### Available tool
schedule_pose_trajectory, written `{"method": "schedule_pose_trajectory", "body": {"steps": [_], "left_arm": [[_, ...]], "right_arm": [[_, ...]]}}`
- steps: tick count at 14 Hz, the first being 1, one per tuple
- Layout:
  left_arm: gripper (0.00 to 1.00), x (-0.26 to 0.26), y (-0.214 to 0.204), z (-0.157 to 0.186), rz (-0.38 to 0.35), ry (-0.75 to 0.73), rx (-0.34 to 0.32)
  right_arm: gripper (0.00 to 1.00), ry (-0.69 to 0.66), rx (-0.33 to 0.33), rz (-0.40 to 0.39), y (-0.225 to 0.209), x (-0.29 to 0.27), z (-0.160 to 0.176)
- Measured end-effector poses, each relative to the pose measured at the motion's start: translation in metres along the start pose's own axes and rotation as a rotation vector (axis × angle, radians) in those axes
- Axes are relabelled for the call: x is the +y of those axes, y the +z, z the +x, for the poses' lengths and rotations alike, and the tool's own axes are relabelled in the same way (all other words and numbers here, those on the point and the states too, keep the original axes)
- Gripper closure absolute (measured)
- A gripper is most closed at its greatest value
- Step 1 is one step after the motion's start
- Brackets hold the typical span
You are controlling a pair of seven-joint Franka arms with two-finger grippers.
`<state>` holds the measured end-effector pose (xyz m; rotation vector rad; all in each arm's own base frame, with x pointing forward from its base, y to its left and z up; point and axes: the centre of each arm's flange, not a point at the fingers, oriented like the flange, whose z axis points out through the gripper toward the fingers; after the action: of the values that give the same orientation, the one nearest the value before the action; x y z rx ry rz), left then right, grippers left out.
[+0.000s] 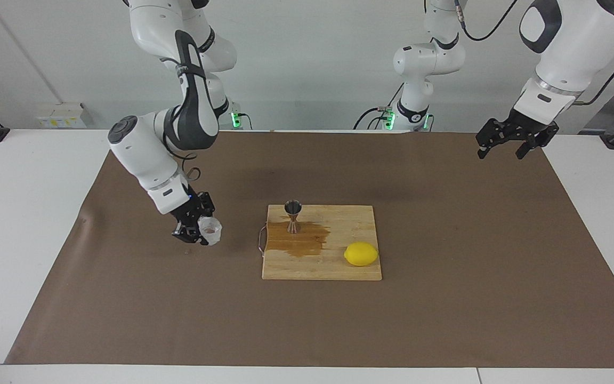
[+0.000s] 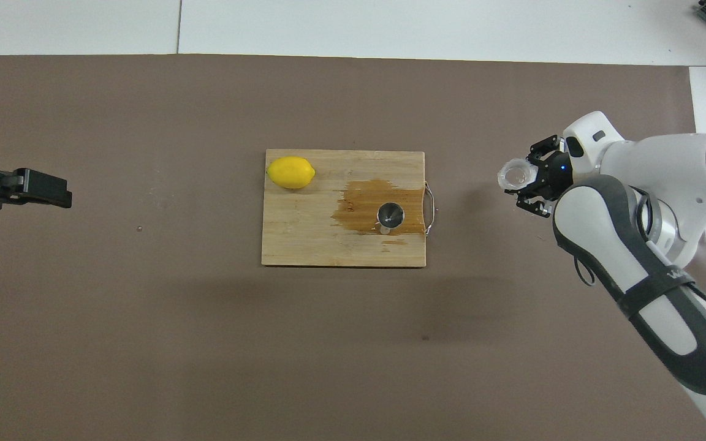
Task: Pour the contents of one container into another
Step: 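Carry the white cup with the right gripper back to its spot, then set the white cup down and open the right gripper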
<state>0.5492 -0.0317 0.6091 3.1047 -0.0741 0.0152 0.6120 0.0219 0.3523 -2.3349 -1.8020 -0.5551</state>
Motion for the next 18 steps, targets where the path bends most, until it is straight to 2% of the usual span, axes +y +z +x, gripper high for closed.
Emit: {"method": "schedule_pose_trajectory", "body": {"steps": [4, 6, 7, 8, 12, 15, 17, 18], "left_arm": [[0.0, 0.0, 0.0, 0.0, 0.0, 0.0, 0.0], [0.0, 0.0, 0.0, 0.0, 0.0, 0.0, 0.0], [0.0, 0.0, 0.0, 0.0, 0.0, 0.0, 0.0], [0.0, 0.0, 0.0, 0.0, 0.0, 0.0, 0.0], [0.0, 0.0, 0.0, 0.0, 0.0, 0.0, 0.0], [0.0, 0.0, 0.0, 0.0, 0.0, 0.0, 0.0], [0.0, 0.0, 0.0, 0.0, 0.0, 0.0, 0.0], [0.0, 0.0, 0.0, 0.0, 0.0, 0.0, 0.0]], "right_arm": [[0.47, -0.053, 0.1, 0.004, 0.024, 0.0, -0.08], [0.46, -0.051, 0.151, 0.004, 0.044, -0.003, -0.105], [0.42, -0.048, 0.161, 0.009, 0.052, -0.004, -0.109], [0.41, -0.045, 0.165, 0.009, 0.053, -0.005, -0.109], [0.0, -0.034, 0.169, 0.0, 0.048, -0.002, -0.102], [0.0, 0.038, 0.181, -0.008, 0.027, 0.001, -0.084], [0.0, 0.135, 0.182, 0.045, 0.013, -0.002, -0.072], [0.0, 0.184, 0.159, 0.072, 0.003, -0.004, -0.066]]}}
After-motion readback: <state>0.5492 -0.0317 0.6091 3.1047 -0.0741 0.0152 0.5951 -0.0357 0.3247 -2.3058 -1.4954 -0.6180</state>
